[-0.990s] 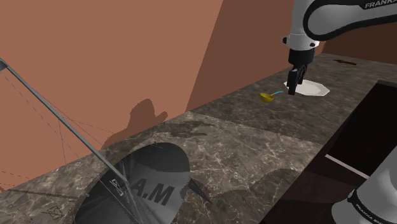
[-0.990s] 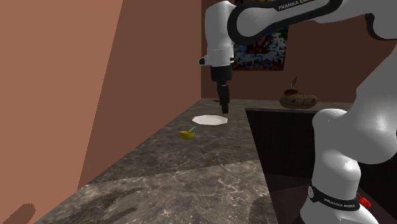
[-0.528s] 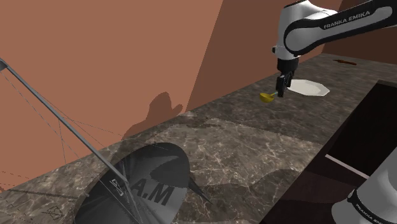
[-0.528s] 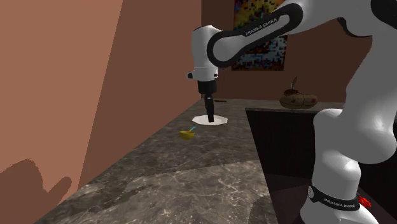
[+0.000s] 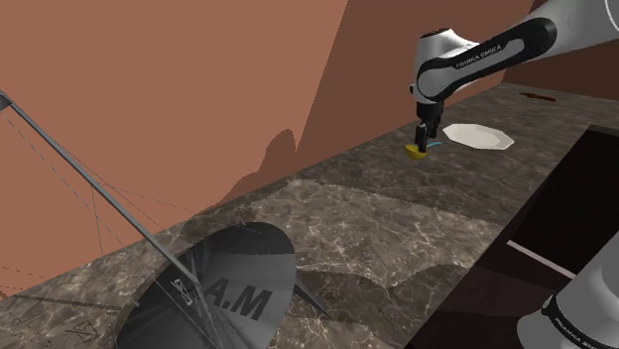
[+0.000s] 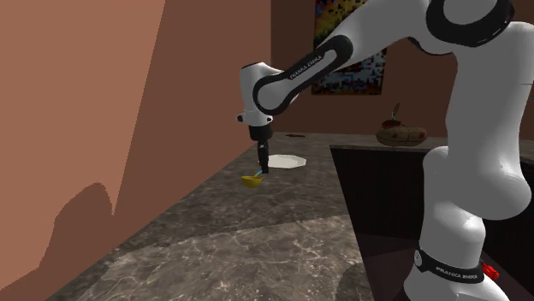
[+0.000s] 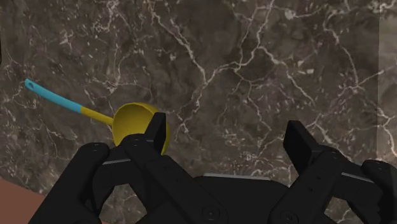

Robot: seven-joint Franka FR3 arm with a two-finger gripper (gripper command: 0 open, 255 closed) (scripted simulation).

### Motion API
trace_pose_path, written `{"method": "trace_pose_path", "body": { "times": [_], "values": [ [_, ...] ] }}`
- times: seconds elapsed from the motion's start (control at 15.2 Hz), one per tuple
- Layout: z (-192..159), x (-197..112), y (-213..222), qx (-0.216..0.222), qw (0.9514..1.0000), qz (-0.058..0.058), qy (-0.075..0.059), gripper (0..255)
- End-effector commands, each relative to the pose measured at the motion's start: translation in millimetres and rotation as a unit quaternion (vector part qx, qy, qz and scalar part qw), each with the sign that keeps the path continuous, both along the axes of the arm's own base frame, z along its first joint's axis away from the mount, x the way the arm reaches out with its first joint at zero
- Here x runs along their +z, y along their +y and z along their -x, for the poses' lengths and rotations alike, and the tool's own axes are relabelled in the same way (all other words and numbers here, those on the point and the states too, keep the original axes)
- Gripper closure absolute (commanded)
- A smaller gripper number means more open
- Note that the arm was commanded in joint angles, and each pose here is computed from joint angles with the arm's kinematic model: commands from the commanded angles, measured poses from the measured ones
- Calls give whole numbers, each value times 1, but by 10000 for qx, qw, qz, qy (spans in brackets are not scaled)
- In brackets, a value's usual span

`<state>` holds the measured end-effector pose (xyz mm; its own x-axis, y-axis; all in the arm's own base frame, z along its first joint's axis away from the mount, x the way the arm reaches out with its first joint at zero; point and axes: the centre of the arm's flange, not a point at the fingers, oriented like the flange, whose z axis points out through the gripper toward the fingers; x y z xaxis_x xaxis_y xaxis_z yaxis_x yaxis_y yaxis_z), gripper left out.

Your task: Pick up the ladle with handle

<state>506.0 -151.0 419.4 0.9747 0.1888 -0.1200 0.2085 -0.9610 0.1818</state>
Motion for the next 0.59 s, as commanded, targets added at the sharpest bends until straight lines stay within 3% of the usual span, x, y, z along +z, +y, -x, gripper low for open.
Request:
{"method": "trace_pose_path", "body": {
  "times": [0.0,0.53],
  "values": [
    [-14,-11,-14,20,10000,35,0,0],
    [-73,-61,-62,73,9999,146,-2,0]
  ]
}}
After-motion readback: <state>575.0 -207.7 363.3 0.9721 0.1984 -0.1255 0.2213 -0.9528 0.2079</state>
